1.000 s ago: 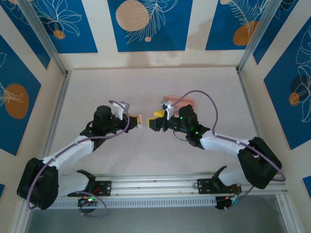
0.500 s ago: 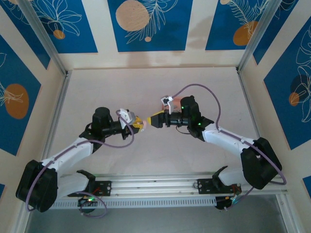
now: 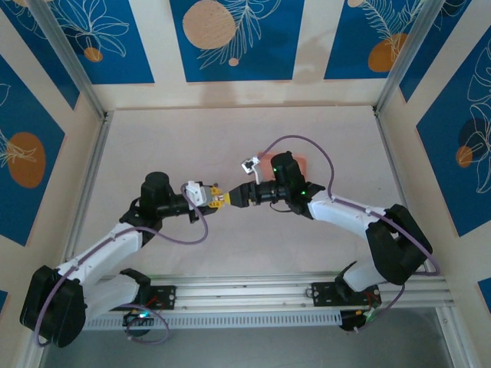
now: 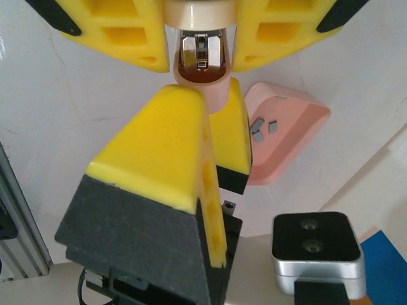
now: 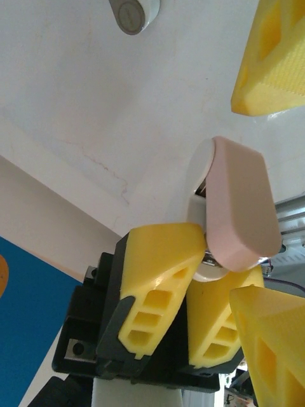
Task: Load the staples into the stapler
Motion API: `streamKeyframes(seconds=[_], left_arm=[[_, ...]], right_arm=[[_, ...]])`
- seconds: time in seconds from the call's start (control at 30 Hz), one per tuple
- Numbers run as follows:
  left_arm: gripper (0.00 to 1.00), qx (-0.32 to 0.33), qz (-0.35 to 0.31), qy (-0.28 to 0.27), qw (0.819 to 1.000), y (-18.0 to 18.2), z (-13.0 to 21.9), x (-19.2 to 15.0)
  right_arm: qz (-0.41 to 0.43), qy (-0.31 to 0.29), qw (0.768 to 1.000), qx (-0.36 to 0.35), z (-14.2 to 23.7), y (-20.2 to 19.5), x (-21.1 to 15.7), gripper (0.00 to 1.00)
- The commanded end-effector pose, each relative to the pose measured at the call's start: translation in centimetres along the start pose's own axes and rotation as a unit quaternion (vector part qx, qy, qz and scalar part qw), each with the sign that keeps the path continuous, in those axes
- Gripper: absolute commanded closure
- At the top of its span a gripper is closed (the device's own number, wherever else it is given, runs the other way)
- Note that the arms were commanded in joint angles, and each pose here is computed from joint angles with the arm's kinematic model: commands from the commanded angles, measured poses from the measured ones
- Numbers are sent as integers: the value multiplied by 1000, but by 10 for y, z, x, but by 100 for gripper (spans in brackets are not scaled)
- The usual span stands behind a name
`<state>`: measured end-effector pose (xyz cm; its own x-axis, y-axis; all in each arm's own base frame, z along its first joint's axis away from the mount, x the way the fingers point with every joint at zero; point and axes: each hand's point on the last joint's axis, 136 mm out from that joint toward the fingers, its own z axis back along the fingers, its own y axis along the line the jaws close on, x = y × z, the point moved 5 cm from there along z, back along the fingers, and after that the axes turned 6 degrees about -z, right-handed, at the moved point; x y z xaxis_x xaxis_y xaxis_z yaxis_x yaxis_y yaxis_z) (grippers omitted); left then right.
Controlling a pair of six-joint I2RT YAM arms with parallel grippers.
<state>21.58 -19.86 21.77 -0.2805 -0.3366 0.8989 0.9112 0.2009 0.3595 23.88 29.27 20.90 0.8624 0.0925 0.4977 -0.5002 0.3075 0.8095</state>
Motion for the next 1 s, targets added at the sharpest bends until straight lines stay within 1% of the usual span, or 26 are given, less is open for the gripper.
streamKeyframes(seconds=[0.0,0.27,0.5,0.7,0.83,0.97], left_arm=[[100,-14,-19,2,1000,-8,2,-1],[100,-13,-26,-6,1000,-8,4,5],[100,-9,-29,-12,999,-6,7,12],[100,-3,-30,-17,999,-5,9,17],[100,2,-28,-22,999,-1,9,22],[100,16,-26,-46,998,2,10,28]], right_arm=[[3,9,1000,20,-2,10,3,28],[-21,13,1000,-17,-9,-7,3,29],[-42,9,996,-77,-7,-33,-3,29],[-84,6,988,-126,-1,-59,-15,30],[-103,8,986,-132,-2,-67,-20,30],[-110,1,986,-128,0,-69,-22,30]])
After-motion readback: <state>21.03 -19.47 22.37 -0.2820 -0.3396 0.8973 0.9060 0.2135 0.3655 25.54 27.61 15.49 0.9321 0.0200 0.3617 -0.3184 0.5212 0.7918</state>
